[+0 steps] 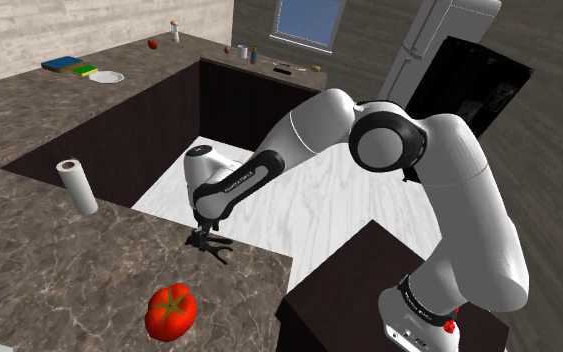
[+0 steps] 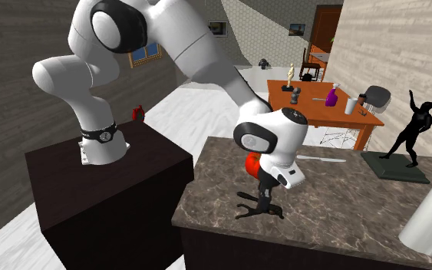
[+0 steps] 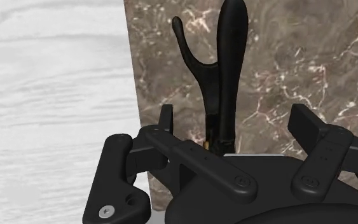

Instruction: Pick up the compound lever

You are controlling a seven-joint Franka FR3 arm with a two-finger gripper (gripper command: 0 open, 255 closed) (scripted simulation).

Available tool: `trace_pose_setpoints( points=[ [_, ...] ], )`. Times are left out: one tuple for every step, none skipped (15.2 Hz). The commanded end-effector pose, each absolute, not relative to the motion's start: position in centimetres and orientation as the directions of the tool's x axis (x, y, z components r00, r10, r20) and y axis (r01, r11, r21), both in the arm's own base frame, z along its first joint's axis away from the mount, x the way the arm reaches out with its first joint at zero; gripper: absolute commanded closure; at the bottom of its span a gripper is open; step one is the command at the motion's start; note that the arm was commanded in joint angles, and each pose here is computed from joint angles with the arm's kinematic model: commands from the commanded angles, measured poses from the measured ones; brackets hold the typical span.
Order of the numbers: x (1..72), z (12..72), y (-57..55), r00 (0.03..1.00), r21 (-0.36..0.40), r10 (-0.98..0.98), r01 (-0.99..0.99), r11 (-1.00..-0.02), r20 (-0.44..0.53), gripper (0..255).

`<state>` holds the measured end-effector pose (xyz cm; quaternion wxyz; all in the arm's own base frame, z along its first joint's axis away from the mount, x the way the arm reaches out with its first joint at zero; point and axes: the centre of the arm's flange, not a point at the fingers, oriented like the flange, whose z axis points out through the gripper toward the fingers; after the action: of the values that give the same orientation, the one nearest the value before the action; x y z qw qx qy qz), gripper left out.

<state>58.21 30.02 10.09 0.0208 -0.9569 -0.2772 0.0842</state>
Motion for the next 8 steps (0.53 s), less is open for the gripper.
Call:
trace_pose_setpoints(
  points=[
    [58.21, 9.06, 29.93, 0.832, -0.086, 0.534, 0.527, -0.845, -0.149, 0],
    [58.21, 8.53, 29.93, 0.832, -0.086, 0.534, 0.527, -0.845, -0.149, 0],
    [58.21, 8.23, 29.93, 0.832, -0.086, 0.534, 0.527, -0.845, -0.149, 0],
    [58.21, 8.22, 29.93, 0.832, -0.086, 0.534, 0.527, -0.845, -0.149, 0],
    [58.19, 8.21, 29.88, 0.832, -0.086, 0.534, 0.527, -0.845, -0.149, 255],
    [58.19, 8.21, 29.88, 0.832, -0.086, 0.534, 0.527, -0.845, -0.149, 255],
    [58.21, 8.21, 29.90, 0.832, -0.086, 0.534, 0.527, -0.845, -0.149, 255],
    [58.21, 8.20, 29.91, 0.832, -0.086, 0.534, 0.527, -0.845, -0.149, 255]
  ],
)
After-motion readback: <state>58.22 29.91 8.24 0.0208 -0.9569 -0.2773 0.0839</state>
